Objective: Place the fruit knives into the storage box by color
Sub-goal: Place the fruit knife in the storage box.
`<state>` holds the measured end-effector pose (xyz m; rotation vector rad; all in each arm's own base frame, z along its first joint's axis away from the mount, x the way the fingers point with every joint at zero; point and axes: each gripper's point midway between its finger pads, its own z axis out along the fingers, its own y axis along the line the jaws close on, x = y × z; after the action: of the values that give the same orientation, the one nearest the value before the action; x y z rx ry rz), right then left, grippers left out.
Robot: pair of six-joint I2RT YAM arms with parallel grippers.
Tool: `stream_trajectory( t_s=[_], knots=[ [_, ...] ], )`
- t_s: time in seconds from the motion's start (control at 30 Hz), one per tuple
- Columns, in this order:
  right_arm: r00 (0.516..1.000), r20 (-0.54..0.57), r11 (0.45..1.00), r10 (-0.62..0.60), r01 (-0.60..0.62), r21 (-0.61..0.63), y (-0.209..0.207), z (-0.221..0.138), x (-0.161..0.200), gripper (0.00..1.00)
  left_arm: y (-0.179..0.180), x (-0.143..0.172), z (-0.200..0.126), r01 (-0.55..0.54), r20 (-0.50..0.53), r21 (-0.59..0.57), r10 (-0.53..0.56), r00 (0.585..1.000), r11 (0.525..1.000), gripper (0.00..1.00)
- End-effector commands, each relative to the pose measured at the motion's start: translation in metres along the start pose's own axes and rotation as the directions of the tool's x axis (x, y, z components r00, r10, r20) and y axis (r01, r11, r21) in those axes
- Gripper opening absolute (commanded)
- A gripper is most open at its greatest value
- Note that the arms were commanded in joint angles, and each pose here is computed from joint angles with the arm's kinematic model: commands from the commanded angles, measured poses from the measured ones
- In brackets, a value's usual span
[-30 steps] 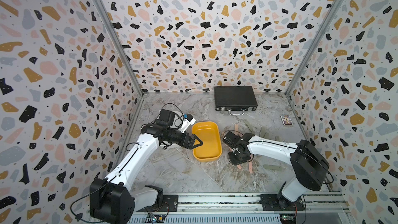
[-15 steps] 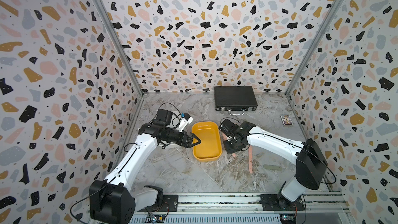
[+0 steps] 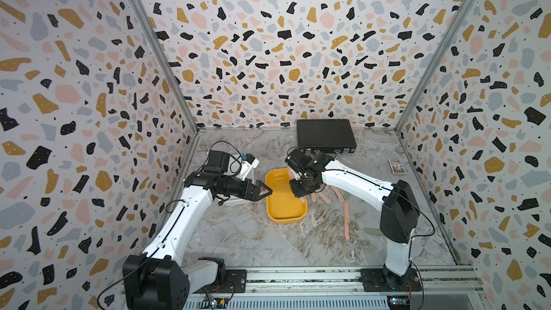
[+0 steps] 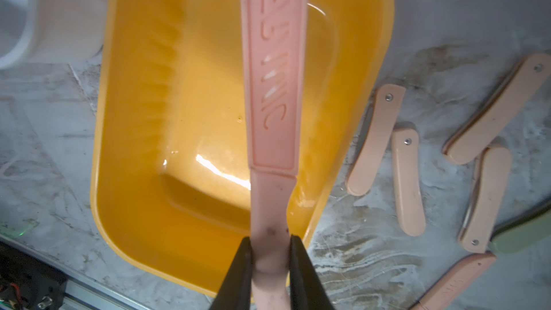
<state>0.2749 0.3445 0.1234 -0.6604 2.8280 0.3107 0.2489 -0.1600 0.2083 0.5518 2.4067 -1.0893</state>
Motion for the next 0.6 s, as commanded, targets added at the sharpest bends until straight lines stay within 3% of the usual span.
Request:
stream_trajectory(
  t_s=[0.0, 0.57],
  knots=[
    [1.0, -0.011, 0.997, 0.015, -0.016, -0.071, 0.022, 0.003, -0.003, 0.15, -0.005, -0.003, -0.004, -0.026, 0.02, 0.015, 0.026, 0.999, 1.0, 0.99],
    [0.998, -0.063, 0.995, 0.024, -0.03, -0.1, 0.033, 0.05, 0.002, 0.16, 0.004, 0.0, -0.002, -0.008, 0.008, 0.003, 0.008, 1.0, 1.0, 0.99]
  ],
)
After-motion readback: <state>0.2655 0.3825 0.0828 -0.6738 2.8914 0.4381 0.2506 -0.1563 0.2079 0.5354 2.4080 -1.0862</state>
